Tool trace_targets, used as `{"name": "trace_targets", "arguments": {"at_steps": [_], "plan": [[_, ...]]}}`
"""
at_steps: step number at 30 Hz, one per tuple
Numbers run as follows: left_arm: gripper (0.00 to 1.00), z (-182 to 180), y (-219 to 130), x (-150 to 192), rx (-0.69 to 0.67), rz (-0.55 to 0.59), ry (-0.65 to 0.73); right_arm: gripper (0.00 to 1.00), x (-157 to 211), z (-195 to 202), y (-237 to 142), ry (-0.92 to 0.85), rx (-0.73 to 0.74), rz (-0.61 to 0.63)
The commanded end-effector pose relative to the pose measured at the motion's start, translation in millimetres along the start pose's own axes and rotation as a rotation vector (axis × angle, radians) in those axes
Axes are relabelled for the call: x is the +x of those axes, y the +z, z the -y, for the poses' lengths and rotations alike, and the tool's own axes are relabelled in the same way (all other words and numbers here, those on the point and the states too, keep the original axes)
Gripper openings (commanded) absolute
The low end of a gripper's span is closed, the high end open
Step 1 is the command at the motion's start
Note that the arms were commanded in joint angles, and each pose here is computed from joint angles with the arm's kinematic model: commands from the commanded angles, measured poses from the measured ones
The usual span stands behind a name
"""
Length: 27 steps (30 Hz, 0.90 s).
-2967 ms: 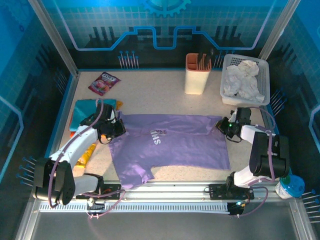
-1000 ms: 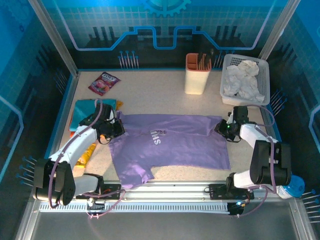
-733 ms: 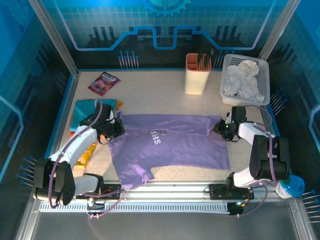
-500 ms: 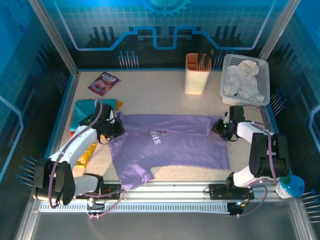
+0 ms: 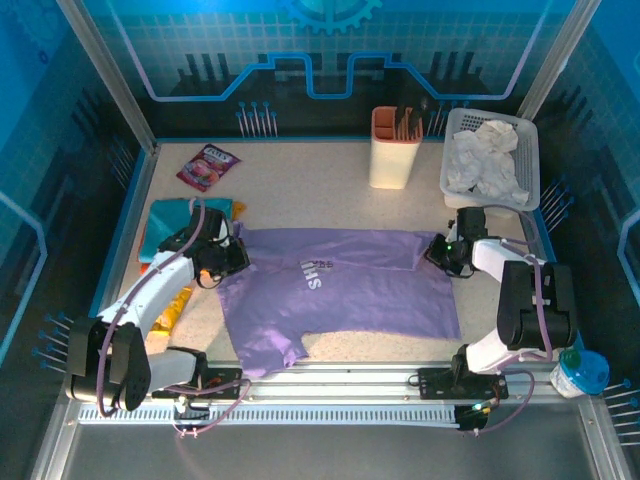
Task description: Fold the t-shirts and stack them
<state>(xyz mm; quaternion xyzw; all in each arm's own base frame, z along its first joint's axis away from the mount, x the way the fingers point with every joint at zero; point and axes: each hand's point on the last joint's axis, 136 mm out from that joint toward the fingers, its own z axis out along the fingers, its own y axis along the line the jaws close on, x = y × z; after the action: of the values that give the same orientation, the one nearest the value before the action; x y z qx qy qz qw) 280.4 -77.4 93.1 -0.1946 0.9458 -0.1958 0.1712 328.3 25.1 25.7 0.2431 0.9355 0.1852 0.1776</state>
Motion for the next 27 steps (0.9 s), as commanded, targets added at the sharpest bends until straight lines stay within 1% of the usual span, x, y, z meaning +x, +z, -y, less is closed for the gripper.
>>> {"name": "trace_targets", "arguments": {"at_steps": [1,4,11,19,23,27], "plan": [[0.00,1,-8,-2,0.010,0.012,0.010,0.00,-2,-2,-10,-0.035,0.036,0.002],[0.00,0,-11,-2,0.007,0.015,0.013,0.00,0,3,-20,-0.039,0.070,-0.017],[0.00,2,-12,-1,0.018,0.005,0.006,0.00,13,18,-34,-0.013,0.136,-0.104],[0.00,1,-11,4,0.022,-0.011,-0.006,0.00,26,36,-29,0.033,0.175,-0.155],[0.00,3,-10,7,0.034,-0.025,-0.014,0.09,27,38,-25,0.044,0.174,-0.162],[0.00,3,-11,13,0.038,-0.051,-0.030,0.15,19,31,-29,0.041,0.143,-0.120]]}}
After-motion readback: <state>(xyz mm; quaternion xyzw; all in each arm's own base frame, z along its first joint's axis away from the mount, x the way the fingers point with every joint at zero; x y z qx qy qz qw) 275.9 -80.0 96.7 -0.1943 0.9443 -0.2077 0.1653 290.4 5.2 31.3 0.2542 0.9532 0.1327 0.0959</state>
